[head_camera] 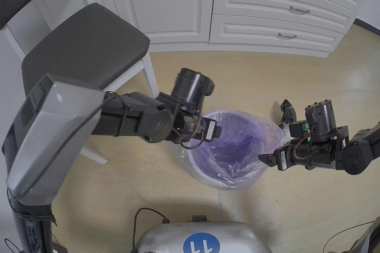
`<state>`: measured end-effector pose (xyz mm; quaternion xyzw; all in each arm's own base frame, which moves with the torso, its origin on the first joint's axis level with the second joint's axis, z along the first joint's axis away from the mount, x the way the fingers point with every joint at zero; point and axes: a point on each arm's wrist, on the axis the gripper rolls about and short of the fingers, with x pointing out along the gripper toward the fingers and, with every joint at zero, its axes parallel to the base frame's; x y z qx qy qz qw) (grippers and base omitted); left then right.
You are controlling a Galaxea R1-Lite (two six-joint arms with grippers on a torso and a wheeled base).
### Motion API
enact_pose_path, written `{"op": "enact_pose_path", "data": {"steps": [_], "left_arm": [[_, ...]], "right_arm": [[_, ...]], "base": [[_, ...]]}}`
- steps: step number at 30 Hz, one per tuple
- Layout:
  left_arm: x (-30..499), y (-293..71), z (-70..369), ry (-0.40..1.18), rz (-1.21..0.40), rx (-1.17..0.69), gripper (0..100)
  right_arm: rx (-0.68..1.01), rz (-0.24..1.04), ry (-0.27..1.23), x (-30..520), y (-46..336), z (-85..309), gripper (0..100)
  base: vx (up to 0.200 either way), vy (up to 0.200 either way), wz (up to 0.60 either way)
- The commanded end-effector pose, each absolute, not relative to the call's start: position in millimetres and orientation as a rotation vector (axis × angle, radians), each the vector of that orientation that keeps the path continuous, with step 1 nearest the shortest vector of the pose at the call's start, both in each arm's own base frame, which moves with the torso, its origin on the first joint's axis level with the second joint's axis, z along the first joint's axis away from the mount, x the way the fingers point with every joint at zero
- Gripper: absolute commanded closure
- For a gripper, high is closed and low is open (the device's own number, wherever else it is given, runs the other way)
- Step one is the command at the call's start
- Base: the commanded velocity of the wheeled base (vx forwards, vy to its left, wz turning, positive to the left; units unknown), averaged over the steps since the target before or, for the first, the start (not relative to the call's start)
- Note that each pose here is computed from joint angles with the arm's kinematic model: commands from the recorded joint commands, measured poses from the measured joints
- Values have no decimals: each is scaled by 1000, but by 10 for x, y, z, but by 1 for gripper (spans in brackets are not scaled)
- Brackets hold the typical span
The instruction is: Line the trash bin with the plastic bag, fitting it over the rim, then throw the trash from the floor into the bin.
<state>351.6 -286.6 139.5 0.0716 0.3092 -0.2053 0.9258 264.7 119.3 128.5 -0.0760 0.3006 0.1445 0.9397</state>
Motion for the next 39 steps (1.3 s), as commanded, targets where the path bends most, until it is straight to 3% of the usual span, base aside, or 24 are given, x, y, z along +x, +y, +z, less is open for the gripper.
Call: {"op": "enact_pose_path", "data": {"steps": [1,5,21,31,39], "left_arm": [[3576,-3243,1001,708,-337,231,0],[3626,-3267,872,694,-230,296,0],[3431,-3139,930,766,-162,441,0],[2872,-2721,1055,861,-278,430,0],[2797,-2589,555,956,-303,444,0]], "right_arm": [[-157,245,619,2759,1050,1265,0],[-158,243,622,2756,1048,1260,0],[-192,253,635,2730,1038,1222,0],[-261,275,692,2737,1056,1037,0],[-268,270,748,2849,1085,830,0]], "base": [[0,0,0],[0,0,0],[0,0,0],[0,0,0],[0,0,0]]}}
